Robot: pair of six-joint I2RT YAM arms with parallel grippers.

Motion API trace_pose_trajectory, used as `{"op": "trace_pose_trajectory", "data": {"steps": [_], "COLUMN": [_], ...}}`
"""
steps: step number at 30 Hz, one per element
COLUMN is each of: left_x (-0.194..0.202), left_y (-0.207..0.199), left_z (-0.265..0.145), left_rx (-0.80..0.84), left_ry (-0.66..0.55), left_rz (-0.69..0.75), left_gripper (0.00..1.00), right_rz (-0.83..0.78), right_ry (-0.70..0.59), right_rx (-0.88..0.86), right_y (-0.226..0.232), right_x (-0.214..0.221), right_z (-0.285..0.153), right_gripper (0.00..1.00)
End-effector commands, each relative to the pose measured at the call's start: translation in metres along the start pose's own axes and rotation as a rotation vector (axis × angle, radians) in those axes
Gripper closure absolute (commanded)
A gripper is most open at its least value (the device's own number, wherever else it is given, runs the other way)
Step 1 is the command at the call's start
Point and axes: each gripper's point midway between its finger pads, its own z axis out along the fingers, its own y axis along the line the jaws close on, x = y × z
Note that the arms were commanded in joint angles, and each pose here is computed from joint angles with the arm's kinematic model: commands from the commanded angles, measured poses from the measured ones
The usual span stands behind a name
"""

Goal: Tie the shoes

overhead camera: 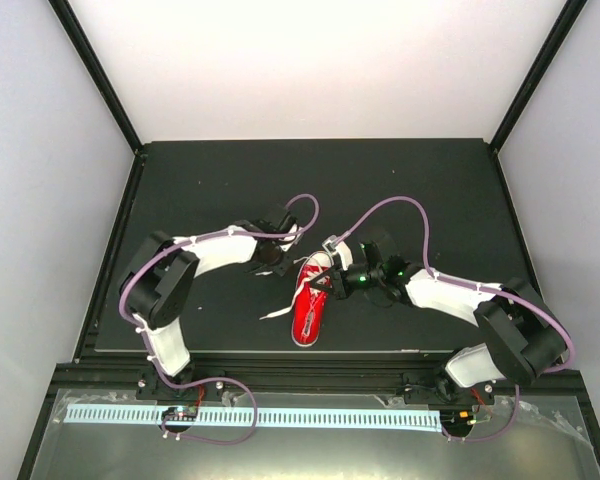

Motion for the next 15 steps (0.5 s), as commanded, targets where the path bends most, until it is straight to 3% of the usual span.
{"op": "trace_pose_trajectory", "data": {"steps": [1,6,10,15], "left_x": [-0.018,-0.001,0.038,0.069], "left_y": [0.008,0.004,-0.006,-0.043], "left_z": [-0.040,-0.077,-0.088,-0.114], "left_rx": [-0.019,0.033,0.085,0.255], "left_ry": [-0.129,-0.188,-0.129,-0.138], "left_rz": [-0.115,-0.201,-0.270,-0.305], "left_gripper": [0.98,0.98,0.98,0.98], "right_rz": [-0.015,-0.001,0.011,0.047], "right_ry": [-0.021,-0.039,-0.058,-0.072], "right_rx": [0.011,0.057,0.079,0.117], "right_y": [0.003,-0.001,-0.002,-0.007], "right_x": [-0.010,-0.017,-0.025,-0.030], "right_z": [0.000,-0.003,-0.005,-0.006], "right_gripper": [0.98,0.98,0.98,0.98]}}
